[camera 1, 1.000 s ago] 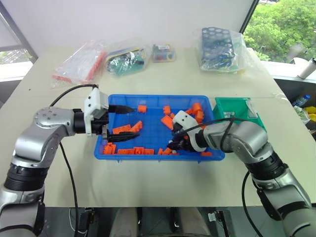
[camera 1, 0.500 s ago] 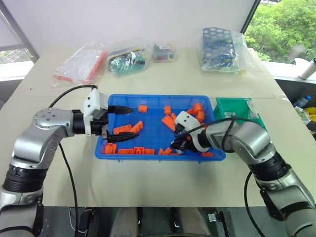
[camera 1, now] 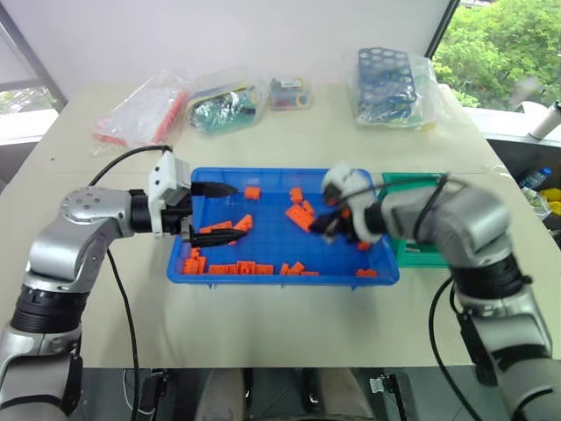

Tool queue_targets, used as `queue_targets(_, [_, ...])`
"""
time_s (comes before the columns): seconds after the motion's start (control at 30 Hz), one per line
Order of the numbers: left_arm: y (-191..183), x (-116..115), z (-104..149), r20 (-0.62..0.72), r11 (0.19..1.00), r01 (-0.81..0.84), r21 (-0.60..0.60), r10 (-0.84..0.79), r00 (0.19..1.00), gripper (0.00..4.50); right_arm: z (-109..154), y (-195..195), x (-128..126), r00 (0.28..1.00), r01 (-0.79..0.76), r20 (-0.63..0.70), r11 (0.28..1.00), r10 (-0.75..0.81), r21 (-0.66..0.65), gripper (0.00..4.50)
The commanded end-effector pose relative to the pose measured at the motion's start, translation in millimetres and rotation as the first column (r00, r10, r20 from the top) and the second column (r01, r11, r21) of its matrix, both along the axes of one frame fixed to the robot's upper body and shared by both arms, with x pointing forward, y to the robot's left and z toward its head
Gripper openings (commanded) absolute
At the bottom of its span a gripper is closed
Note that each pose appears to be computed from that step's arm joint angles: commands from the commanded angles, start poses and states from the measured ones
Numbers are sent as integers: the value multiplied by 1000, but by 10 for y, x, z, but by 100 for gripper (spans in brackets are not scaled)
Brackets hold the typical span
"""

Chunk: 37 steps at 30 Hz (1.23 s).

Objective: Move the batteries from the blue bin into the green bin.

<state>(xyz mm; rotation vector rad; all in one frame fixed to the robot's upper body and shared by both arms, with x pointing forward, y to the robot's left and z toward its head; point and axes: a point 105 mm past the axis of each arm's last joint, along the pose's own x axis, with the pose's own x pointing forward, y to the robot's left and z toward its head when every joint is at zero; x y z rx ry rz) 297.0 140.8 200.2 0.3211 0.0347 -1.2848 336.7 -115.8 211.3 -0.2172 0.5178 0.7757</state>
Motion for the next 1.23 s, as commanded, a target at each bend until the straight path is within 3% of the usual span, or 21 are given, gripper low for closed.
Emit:
queue_targets(0.03, [-13, 3, 55, 33, 1000, 22, 1, -22, 999, 450, 296, -520, 99, 984, 154, 89, 988, -153, -3, 2])
queue_targets(0.13, [-5, 14, 48, 28, 1000, 27, 0, -27, 999, 450, 285, -1043, 99, 953, 287, 125, 955, -276, -81, 2])
queue_targets(0.37, [40, 47, 74, 27, 1000, 25, 2, -25, 999, 450, 92, -1348, 47, 933, 354, 126, 926, -338, -130, 2])
queue_targets(0.53, [81, 76, 114, 26, 1000, 18, 15, -19, 999, 450, 68, -1513, 162, 899, 394, 258, 911, -355, -119, 231])
queue_targets(0.63, [155, 95, 124, 16, 1000, 0, 15, 0, 1000, 450, 191, -1569, 80, 908, 322, 312, 942, -279, -94, 231])
queue_targets(0.87, [468, 153, 149, -11, 996, -91, 22, 91, 996, 450, 376, -1980, -240, 896, 126, 442, 975, -33, -182, 231])
queue_targets(1.03, [882, 158, 181, -38, 979, -197, 51, 199, 979, 450, 272, -2367, -501, 958, 44, 286, 989, -1, -144, 231])
queue_targets(1.23, [1201, 141, 244, -28, 952, -298, 66, 301, 953, 450, 81, -2504, -559, 970, 16, 240, 987, 23, -159, 231])
